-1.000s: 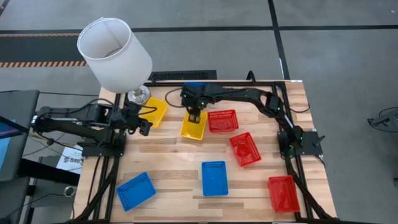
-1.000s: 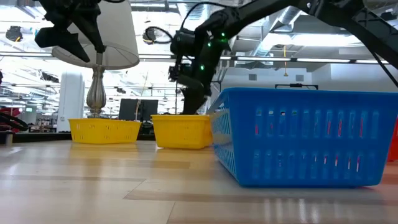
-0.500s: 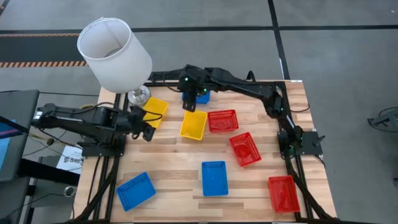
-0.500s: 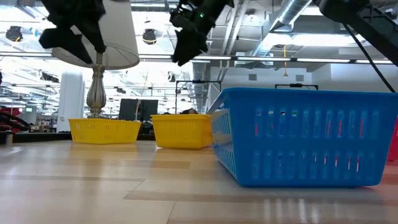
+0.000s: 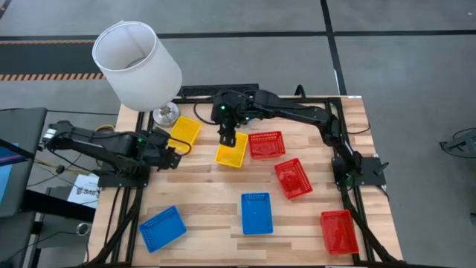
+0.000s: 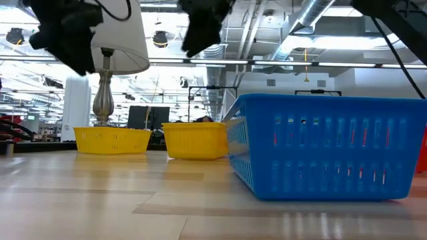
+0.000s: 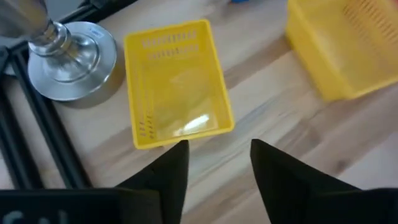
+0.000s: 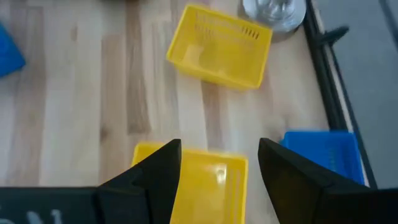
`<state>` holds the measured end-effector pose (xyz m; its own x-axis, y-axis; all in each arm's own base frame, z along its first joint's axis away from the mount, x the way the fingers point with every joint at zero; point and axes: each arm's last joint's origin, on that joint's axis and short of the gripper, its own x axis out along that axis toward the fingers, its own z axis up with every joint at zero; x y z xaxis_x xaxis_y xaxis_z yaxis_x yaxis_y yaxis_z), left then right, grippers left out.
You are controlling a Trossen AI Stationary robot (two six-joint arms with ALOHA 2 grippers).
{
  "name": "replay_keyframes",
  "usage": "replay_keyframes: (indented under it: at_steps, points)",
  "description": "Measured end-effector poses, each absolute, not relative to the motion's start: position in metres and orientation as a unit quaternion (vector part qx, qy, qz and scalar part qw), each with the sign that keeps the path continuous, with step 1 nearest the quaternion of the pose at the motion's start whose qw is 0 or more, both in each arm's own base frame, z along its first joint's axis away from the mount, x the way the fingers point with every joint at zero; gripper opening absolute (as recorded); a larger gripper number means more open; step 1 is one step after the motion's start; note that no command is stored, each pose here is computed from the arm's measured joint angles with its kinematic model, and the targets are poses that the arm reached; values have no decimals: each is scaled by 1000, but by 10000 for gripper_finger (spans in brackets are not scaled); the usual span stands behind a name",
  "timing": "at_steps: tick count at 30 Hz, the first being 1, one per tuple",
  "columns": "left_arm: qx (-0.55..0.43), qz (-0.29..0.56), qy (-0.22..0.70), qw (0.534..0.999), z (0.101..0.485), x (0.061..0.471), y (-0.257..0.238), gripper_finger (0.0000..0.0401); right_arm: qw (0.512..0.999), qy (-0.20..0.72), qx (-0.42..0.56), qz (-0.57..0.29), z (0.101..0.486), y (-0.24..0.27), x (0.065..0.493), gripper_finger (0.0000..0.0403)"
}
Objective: Stack baskets by color
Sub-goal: Move the top left yellow basket to the center of the table
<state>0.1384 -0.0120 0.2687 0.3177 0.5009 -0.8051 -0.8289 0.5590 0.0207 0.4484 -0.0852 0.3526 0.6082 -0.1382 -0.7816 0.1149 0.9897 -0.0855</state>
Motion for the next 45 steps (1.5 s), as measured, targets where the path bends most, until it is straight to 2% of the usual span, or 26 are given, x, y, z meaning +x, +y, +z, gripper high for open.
replay_keyframes:
  at_steps: [4, 8, 17, 20, 24, 35, 40, 45]
  points:
    - [-149, 424, 447, 773, 243, 145, -13, 144, 892, 447, -8, -70, 369, -79, 431, 235]
    - [-105, 399, 468, 782, 226, 146, -13, 152, 896, 439, -3, -71, 391, -72, 412, 235]
    - [-61, 341, 497, 795, 205, 154, -5, 237, 915, 397, 2, -74, 428, -62, 383, 235]
    - [-69, 355, 492, 792, 203, 159, 0, 253, 916, 394, 2, -73, 431, -61, 380, 235]
    - [-120, 381, 488, 776, 204, 168, 9, 252, 913, 401, 2, -71, 433, -58, 376, 235]
    - [-123, 426, 545, 711, 174, 185, 42, 238, 903, 425, -1, -64, 430, -52, 372, 235]
    - [-130, 399, 552, 721, 160, 200, 54, 238, 902, 428, -3, -63, 430, -52, 372, 235]
    - [-185, 347, 576, 716, 145, 210, 56, 238, 898, 436, -3, -62, 428, -53, 370, 235]
